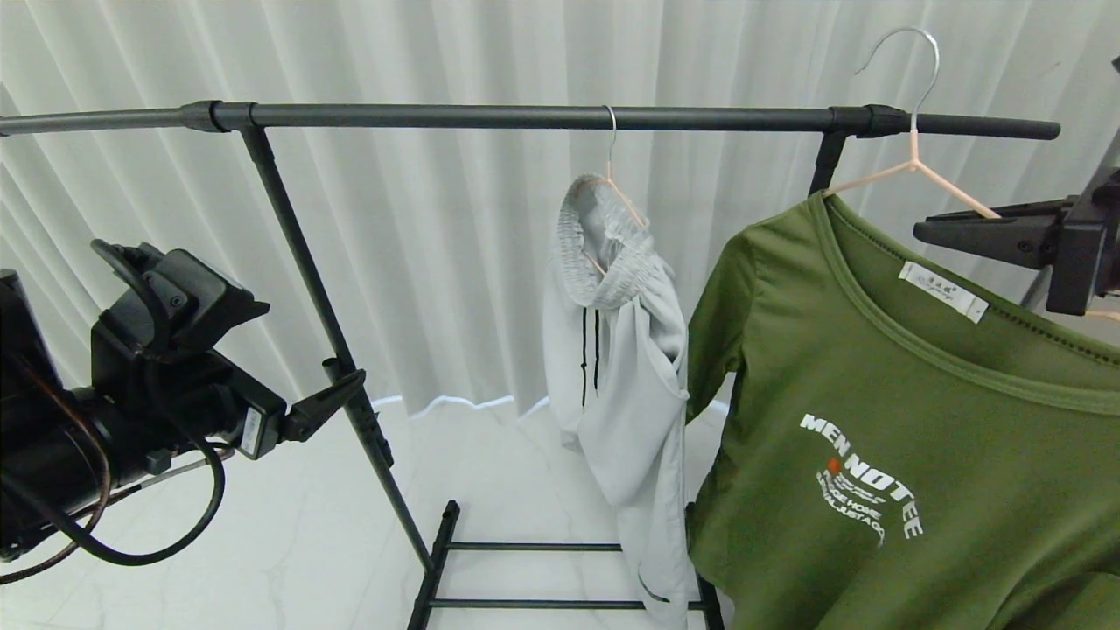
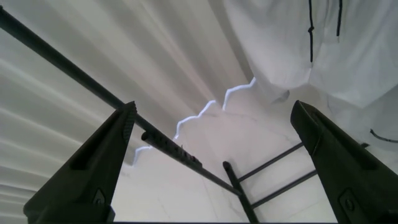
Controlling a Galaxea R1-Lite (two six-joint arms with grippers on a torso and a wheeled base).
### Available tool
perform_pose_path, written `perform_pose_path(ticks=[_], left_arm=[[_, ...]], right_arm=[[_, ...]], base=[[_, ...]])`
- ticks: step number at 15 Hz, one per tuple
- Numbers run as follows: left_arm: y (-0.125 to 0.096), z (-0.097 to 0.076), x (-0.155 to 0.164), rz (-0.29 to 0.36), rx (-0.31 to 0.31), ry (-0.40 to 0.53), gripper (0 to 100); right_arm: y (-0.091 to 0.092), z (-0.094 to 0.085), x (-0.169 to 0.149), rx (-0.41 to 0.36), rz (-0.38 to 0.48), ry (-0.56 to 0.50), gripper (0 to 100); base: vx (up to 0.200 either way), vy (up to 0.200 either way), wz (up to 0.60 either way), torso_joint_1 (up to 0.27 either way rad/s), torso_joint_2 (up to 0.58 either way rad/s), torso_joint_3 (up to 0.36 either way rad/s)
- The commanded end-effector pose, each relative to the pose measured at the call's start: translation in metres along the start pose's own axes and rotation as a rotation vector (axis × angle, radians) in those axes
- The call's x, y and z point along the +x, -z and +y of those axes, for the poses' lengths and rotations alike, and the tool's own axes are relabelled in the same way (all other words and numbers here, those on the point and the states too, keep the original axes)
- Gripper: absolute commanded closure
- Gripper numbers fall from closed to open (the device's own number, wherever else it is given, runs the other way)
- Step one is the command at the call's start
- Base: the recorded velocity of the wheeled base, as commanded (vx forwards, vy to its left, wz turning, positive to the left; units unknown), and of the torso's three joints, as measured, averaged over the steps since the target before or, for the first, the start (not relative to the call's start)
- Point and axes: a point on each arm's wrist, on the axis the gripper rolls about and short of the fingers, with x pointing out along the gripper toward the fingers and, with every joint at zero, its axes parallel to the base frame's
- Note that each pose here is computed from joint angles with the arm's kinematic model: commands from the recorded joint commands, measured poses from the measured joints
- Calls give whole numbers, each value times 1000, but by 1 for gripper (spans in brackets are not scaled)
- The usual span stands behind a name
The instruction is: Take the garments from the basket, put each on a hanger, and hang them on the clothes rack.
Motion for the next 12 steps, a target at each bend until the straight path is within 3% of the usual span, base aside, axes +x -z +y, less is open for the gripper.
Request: perform_pose_path(ticks=[1, 11, 12], left_arm=[[0, 0, 0, 1, -2, 0, 0], [1, -2, 0, 2, -1, 10, 0], [2, -2, 1, 4, -1, 12, 0]], right_arm=[[2, -4, 11, 8, 19, -7, 100], [0, -6, 14, 5, 17, 2, 100], [2, -7, 16, 8, 25, 10, 100]], base=[[200, 0, 0, -2, 7, 2], [200, 0, 0, 2, 1, 3], [0, 0, 0, 0, 0, 0]])
